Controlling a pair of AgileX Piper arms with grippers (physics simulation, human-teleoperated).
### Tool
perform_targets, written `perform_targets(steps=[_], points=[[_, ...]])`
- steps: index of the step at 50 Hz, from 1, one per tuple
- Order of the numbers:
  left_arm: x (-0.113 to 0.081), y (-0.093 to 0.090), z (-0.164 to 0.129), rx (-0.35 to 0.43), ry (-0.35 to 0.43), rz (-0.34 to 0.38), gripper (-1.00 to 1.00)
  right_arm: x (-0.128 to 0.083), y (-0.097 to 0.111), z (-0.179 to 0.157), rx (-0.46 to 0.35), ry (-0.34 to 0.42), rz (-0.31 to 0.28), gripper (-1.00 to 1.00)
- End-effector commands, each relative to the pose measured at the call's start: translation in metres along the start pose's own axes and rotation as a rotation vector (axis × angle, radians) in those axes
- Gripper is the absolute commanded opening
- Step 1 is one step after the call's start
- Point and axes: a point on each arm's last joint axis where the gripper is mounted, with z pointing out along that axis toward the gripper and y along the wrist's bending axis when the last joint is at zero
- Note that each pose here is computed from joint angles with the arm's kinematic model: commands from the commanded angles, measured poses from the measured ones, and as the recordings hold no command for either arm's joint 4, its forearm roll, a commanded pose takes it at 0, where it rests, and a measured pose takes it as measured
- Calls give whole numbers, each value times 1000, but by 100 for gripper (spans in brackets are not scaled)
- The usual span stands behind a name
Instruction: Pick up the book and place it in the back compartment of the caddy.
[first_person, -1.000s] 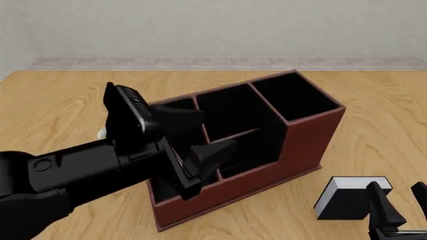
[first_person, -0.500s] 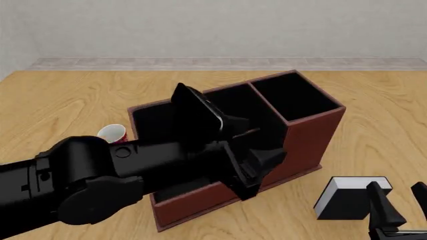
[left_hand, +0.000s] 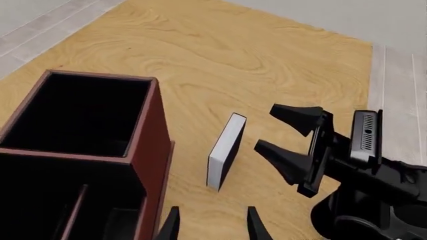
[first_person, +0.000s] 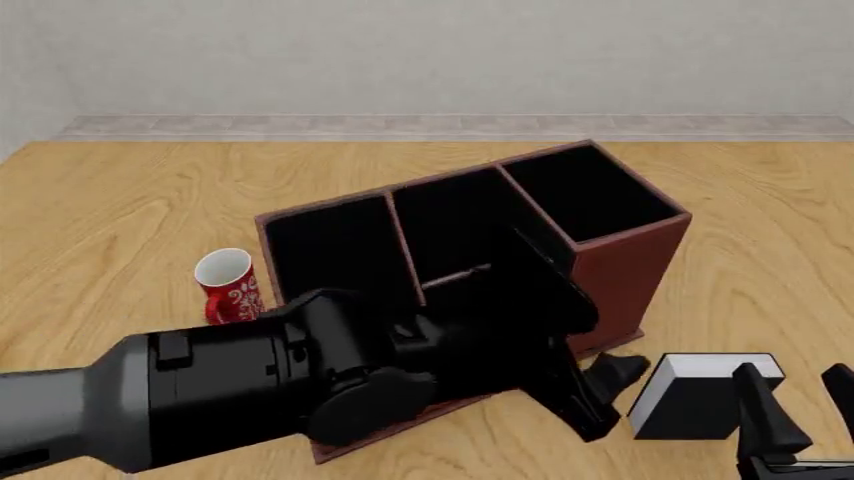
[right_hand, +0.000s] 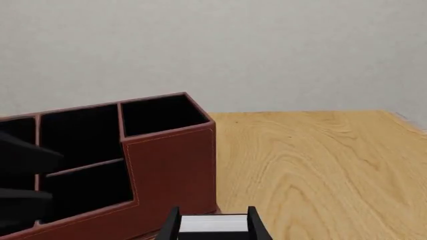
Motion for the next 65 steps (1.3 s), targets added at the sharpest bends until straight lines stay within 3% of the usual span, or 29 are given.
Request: perform_targets(steps=[1,3,9,18,21,41,51,65], points=[[2,-11,25,25,42,26,100,0,0,0,0,-1,-3,100],[1,-18,29,41,50,73,100,0,0,0,0,-1,-1,100],[-7,-23,39,49,68,80,100,-1,0,0,0,0,1,100],[-5,-30,51,62,97,85,100,0,0,1,0,2,4,100],[-9,-23,56,47,106,85,100,-1,0,0,-1,-2,-3,100],[-2,-25,80,46,148,66,100,-1,0,0,0,-2,-3,100],[3,-8,94,12,162,61,100,0,0,0,0,1,3,100],[9,-4,110,5,188,77,100,0,0,0,0,1,3,100]])
